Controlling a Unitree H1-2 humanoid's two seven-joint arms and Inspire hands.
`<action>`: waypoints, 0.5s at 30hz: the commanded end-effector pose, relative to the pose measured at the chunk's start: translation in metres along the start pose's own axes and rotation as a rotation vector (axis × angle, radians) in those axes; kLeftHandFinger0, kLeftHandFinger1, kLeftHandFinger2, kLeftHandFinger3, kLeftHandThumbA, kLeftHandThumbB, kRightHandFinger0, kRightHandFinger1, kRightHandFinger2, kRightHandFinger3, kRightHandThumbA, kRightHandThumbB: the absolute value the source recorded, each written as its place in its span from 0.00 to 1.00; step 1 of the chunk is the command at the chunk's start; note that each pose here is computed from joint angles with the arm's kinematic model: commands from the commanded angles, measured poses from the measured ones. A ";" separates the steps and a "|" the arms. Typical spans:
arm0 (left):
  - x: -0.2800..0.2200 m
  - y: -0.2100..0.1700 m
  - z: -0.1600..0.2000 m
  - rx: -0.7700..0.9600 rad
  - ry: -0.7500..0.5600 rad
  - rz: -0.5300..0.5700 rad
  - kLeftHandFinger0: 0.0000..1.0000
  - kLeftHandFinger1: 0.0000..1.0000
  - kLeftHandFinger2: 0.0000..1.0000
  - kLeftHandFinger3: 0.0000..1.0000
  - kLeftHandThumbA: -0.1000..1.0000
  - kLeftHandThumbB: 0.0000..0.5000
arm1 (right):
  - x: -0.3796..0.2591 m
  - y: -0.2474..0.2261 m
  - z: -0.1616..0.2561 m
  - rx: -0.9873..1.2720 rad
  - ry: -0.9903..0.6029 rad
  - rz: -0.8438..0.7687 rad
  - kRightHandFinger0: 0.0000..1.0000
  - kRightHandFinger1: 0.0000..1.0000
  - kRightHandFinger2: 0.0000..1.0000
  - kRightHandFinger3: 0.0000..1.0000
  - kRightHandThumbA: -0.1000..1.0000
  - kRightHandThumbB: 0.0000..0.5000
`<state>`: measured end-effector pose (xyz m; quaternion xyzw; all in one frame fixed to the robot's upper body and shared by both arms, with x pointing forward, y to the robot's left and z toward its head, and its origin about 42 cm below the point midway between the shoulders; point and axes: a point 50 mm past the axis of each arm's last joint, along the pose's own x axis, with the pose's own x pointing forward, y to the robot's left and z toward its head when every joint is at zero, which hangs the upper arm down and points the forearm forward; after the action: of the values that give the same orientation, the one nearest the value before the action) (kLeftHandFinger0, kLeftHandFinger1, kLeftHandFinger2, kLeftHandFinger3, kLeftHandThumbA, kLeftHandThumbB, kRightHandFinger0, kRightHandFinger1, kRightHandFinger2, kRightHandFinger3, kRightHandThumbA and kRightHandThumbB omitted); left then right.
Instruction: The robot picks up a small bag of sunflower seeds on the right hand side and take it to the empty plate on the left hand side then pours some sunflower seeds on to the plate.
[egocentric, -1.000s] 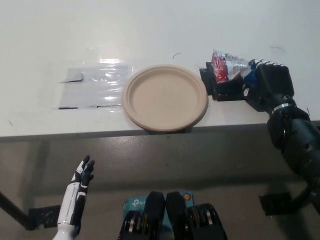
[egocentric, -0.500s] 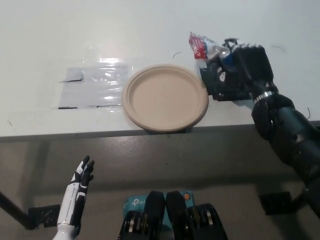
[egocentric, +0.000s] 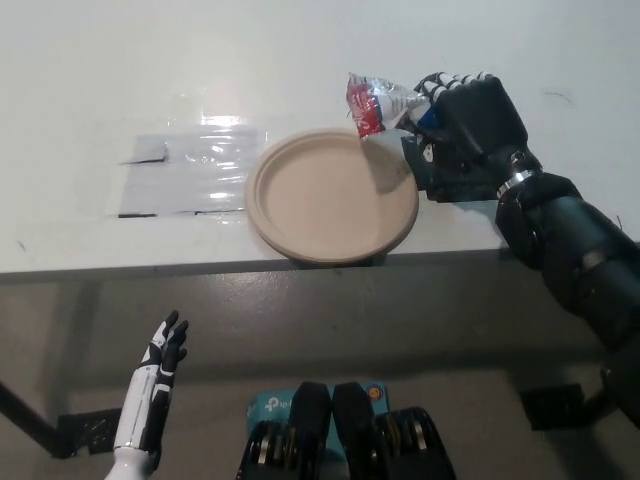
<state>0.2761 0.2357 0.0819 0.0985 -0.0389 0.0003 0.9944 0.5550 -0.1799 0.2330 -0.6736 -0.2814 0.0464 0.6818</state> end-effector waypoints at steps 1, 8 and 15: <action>0.004 0.004 0.012 -0.003 -0.066 0.009 1.00 1.00 1.00 1.00 1.00 0.05 | 0.031 -0.043 -0.007 -0.139 -0.053 -0.085 0.00 0.22 0.75 0.57 0.00 0.41; 0.003 0.004 0.011 -0.001 -0.066 0.007 1.00 1.00 1.00 1.00 1.00 0.04 | 0.031 -0.039 -0.003 -0.236 -0.111 -0.047 0.00 0.25 0.76 0.61 0.00 0.48; 0.004 0.004 0.013 -0.006 -0.069 0.013 1.00 1.00 1.00 1.00 1.00 0.01 | 0.031 -0.036 0.000 -0.288 -0.127 0.001 0.00 0.28 0.73 0.46 0.00 0.72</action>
<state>0.2761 0.2356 0.0822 0.0973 -0.0394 0.0003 0.9945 0.5530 -0.1766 0.2241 -0.7434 -0.2922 0.0905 0.5948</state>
